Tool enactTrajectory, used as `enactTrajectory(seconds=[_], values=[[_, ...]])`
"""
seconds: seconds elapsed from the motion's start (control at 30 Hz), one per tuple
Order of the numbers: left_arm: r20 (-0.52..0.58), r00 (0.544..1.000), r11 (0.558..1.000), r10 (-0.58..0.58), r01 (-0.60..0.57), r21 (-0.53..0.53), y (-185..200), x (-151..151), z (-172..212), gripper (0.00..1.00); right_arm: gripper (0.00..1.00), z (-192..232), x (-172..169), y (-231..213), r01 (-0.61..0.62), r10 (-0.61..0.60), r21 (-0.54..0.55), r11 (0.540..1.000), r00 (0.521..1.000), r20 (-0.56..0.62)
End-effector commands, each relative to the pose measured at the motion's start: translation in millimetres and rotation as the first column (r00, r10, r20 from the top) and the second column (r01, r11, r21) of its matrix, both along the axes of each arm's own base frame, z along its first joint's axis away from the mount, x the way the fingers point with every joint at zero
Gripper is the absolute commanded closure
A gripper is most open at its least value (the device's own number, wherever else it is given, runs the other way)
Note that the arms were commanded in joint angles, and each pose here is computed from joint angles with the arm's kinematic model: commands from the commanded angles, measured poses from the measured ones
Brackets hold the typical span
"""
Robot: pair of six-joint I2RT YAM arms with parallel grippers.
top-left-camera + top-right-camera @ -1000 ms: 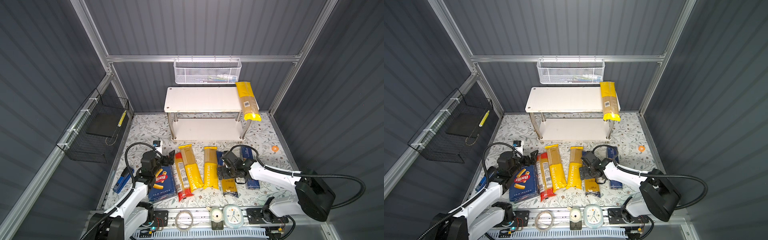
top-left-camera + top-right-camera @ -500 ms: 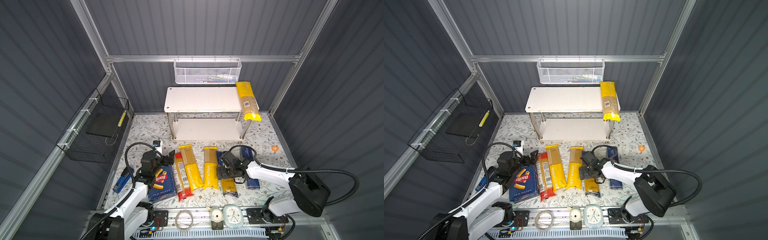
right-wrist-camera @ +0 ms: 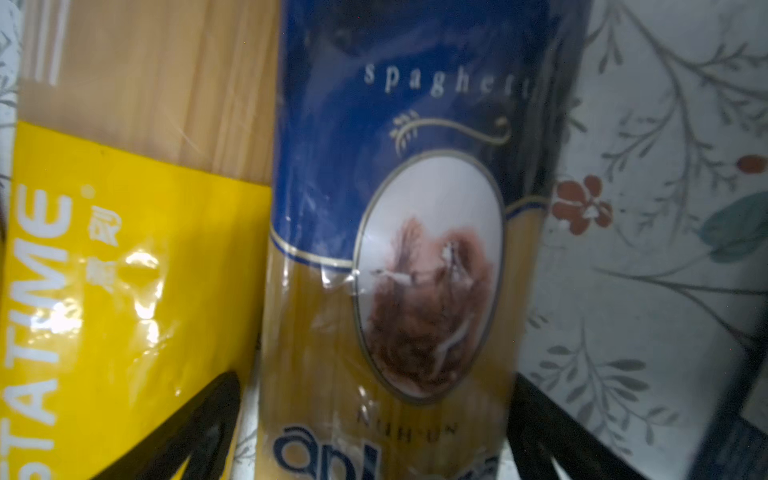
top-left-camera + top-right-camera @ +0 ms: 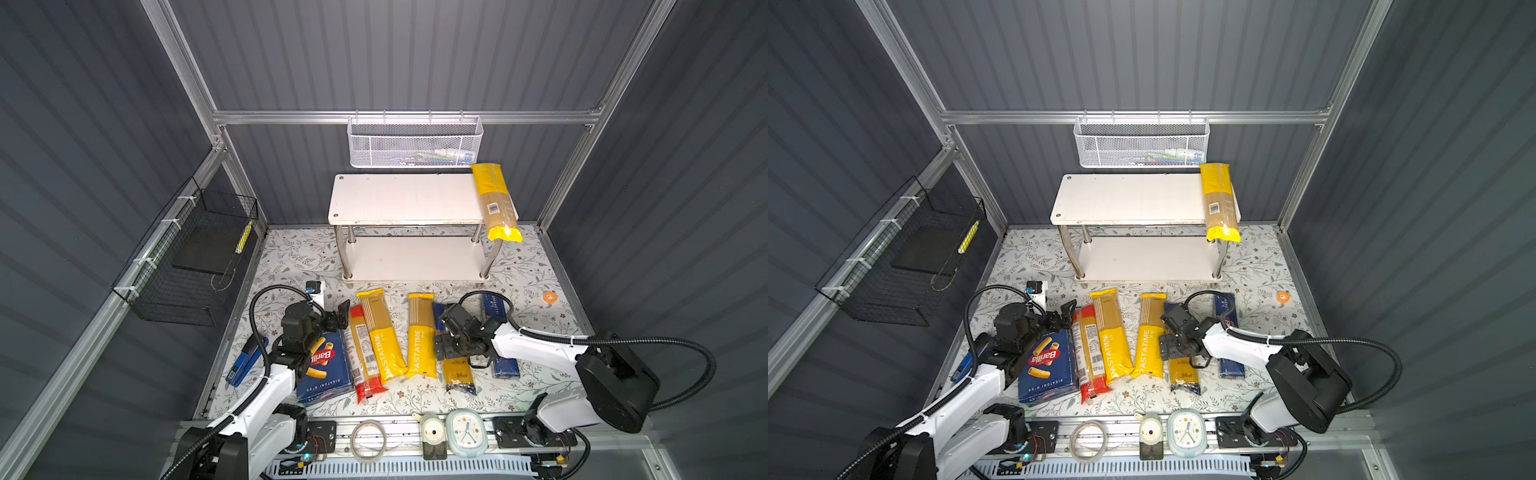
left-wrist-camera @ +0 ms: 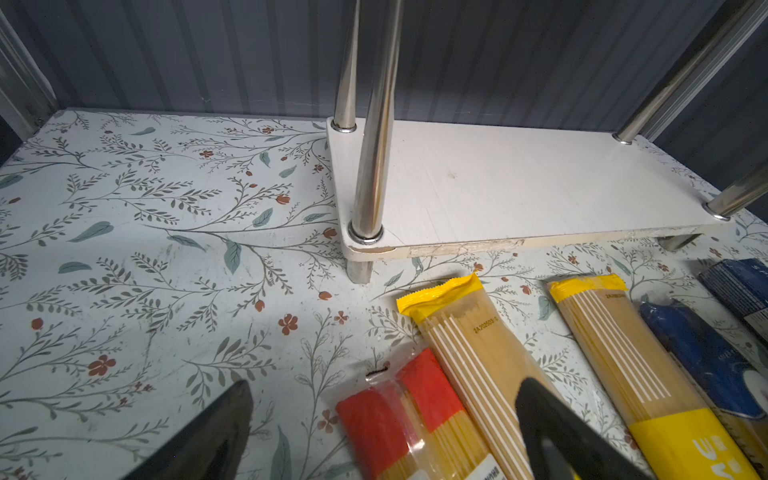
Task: Place and organize the pasta boxes and bags onto the shelf
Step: 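Close the right gripper on the blue Ankara spaghetti bag's end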
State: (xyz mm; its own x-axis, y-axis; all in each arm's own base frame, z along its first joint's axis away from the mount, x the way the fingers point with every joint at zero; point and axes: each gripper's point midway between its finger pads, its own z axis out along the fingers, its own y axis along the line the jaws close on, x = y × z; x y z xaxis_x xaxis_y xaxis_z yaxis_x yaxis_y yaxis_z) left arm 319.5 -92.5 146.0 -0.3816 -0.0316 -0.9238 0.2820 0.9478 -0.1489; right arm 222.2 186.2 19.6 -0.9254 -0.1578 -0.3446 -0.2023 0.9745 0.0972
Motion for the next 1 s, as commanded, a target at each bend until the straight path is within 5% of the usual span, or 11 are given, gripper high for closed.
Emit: enactTrajectory(seconds=[0.0,0.47,0.97], values=[[0.007,1.000,1.000,-0.010,0.010,-0.006,-2.0,-2.3,2.0,0.00,0.01,-8.5,-15.5,-17.9,0.013,-0.015,-0.048,0.999,0.999,-0.039],[0.008,1.000,1.000,-0.007,0.007,-0.005,-1.5,-2.2,2.3,0.00,0.04,-14.4,-15.7,-12.6,0.015,-0.017,-0.042,0.999,0.999,-0.050],[-0.001,1.000,1.000,-0.003,0.003,-0.004,-1.3,-1.0,1.0,0.00,0.21,-25.0,-18.4,-20.3,0.031,-0.037,-0.092,0.995,0.997,-0.061]])
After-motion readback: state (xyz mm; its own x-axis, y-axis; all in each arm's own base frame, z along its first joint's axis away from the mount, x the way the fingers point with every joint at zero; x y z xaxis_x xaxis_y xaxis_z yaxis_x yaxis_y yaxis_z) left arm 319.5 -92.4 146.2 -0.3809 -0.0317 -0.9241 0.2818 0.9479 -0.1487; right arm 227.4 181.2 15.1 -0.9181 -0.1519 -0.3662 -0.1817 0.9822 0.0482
